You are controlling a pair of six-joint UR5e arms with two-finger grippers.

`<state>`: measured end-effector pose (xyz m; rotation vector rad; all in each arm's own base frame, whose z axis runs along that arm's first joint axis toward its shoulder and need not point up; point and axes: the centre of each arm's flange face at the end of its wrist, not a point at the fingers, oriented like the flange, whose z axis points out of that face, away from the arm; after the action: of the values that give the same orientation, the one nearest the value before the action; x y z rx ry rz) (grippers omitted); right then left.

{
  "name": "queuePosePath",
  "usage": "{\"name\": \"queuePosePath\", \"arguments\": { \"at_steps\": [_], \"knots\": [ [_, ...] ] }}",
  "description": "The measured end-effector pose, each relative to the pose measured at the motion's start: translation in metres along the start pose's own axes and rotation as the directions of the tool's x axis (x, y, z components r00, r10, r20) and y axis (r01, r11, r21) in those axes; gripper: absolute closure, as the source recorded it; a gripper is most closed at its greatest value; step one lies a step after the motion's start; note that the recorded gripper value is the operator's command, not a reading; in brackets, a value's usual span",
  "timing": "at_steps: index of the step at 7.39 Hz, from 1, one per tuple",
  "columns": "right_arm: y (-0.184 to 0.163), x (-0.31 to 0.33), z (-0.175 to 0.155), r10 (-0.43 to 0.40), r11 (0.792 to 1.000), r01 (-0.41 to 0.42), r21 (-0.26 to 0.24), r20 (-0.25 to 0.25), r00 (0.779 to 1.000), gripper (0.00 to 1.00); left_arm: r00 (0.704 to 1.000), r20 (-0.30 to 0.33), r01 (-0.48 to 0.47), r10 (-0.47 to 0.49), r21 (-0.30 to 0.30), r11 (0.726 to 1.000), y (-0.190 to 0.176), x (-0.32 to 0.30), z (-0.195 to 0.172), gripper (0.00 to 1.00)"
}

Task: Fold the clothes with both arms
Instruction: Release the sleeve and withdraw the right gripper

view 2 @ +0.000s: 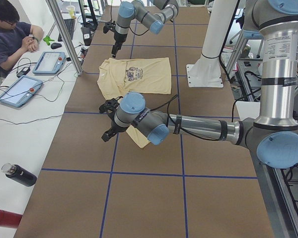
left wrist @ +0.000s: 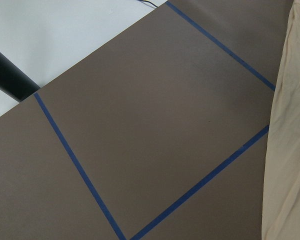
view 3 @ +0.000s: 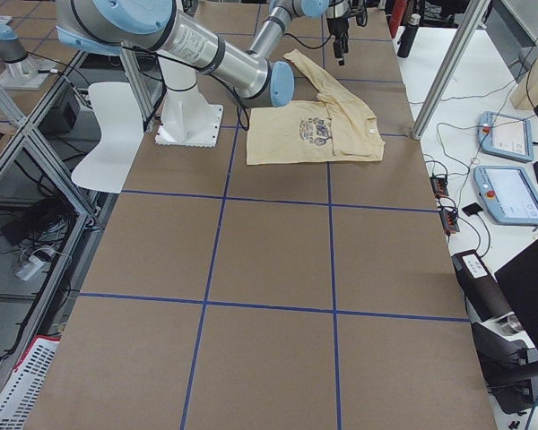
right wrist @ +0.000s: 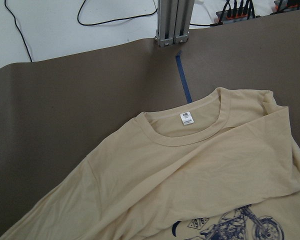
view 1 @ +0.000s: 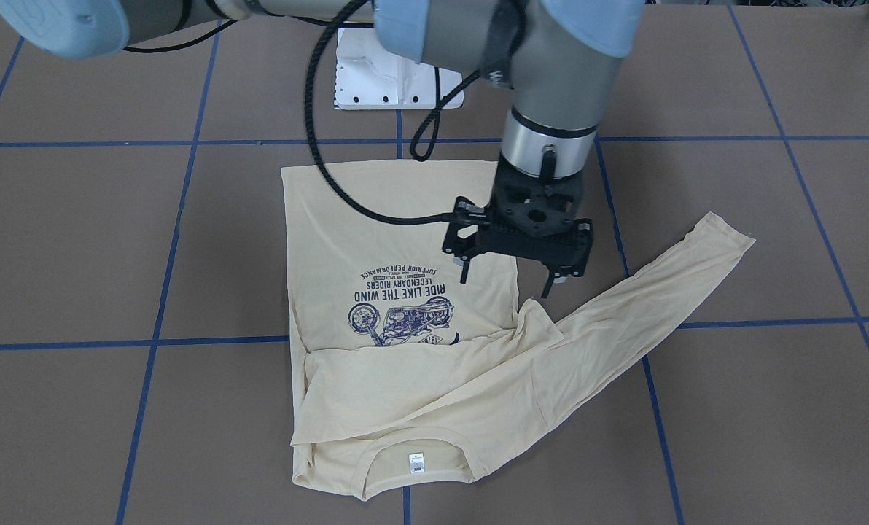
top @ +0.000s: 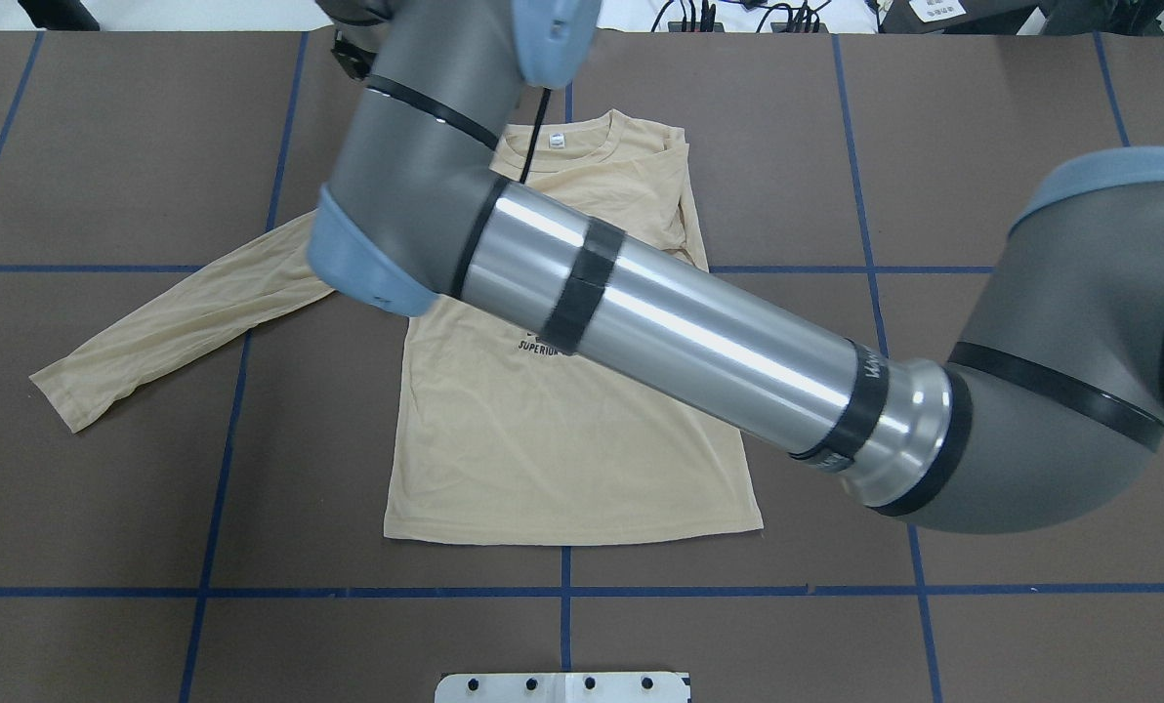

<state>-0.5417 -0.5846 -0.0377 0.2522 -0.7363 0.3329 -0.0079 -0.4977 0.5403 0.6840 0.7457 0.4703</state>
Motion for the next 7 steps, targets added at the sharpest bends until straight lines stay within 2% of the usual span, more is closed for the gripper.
{"name": "queuePosePath", "arguments": {
  "at_steps": [2,3,5,7],
  "knots": [
    [0.0,0.126,0.017,-0.106,0.994,0.106,0.007,0.04,0.994,0.0,0.997,-0.038,0.064,-0.064,-0.005,0.998,0.011,0.024,0.024,0.0],
    [0.003,0.208,0.018,-0.187,0.982,0.187,0.011,0.051,0.981,0.0,0.993,-0.052,0.104,-0.103,0.014,0.995,0.023,0.042,0.036,0.0],
    [-0.001,0.365,0.019,-0.354,0.935,0.355,-0.022,0.046,0.934,0.0,0.983,-0.052,0.18,-0.177,0.052,0.982,0.042,0.079,0.06,0.0],
    [-0.01,0.509,0.036,-0.447,0.892,0.451,-0.039,0.081,0.891,0.0,0.972,-0.048,0.233,-0.231,0.047,0.971,0.053,0.109,0.085,0.0]
  ]
}}
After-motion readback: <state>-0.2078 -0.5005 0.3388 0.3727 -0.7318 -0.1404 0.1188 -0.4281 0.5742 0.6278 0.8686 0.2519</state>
